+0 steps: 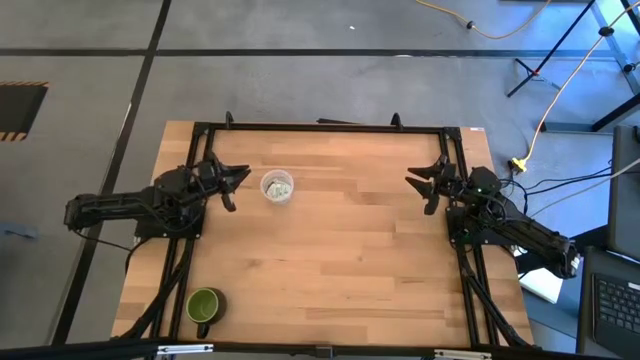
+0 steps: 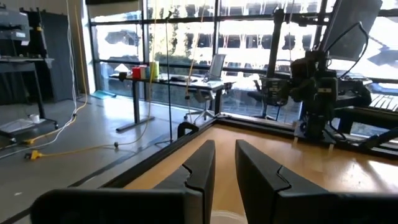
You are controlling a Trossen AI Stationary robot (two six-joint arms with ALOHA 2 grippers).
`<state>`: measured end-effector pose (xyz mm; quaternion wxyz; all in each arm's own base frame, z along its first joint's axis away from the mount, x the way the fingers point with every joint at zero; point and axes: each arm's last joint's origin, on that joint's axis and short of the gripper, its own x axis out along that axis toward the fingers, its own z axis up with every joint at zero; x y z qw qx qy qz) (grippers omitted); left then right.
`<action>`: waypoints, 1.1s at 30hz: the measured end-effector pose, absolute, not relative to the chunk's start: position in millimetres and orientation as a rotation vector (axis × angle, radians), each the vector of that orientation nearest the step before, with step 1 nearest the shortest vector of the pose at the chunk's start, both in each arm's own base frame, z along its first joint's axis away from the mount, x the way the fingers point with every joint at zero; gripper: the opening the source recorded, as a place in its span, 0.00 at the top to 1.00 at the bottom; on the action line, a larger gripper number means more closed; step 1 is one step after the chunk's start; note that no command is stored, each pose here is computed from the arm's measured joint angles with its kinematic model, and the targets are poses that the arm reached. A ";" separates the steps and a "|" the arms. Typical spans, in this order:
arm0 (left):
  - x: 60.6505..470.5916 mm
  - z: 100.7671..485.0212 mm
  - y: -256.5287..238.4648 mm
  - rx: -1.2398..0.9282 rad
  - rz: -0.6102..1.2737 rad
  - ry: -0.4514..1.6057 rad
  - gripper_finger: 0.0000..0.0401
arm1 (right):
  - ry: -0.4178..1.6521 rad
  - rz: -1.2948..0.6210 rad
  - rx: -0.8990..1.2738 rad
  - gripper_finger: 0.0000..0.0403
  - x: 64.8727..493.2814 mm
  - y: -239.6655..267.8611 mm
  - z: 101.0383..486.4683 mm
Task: Pick and place Stevia / Truvia into bins
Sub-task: Return to Home Position
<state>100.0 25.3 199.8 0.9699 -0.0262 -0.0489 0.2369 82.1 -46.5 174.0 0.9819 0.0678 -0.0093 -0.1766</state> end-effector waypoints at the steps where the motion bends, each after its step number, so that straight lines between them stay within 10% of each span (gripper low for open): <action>1: 100.2 199.0 25.3 -0.054 0.478 -0.107 0.85 | -0.019 -0.355 0.137 0.61 82.1 -46.5 174.0; 33: 100.6 173.0 26.4 -0.019 0.519 0.102 0.85 | 0.000 -0.394 0.103 0.61 81.9 -47.6 172.6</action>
